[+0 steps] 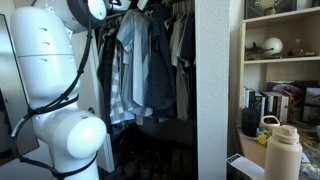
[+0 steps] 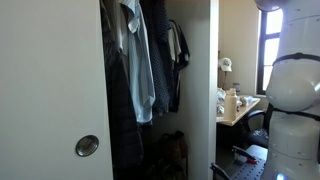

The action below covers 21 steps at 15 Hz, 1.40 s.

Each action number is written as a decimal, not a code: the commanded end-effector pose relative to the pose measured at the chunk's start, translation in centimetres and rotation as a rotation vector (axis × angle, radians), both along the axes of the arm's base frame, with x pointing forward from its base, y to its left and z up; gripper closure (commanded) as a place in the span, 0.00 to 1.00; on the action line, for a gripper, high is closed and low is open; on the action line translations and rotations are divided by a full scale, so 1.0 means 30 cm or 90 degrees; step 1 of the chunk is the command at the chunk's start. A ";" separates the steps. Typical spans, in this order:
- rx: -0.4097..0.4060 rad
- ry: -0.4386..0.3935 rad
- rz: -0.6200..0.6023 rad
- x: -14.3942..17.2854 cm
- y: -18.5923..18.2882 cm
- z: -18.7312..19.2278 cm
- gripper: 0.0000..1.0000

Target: Take out a shirt on the hang in the wardrobe and put it back in

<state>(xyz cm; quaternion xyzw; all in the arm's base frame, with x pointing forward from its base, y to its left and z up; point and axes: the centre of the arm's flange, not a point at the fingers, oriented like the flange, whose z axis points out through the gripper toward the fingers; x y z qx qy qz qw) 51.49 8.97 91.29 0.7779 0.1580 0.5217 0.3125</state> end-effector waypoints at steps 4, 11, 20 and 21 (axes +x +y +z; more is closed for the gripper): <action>0.005 0.013 -0.010 0.056 0.002 0.009 0.99; 0.020 0.065 -0.025 -0.003 0.040 -0.046 0.99; 0.002 0.004 0.007 -0.244 0.191 0.108 0.18; 0.003 0.005 0.011 -0.287 0.212 0.125 0.11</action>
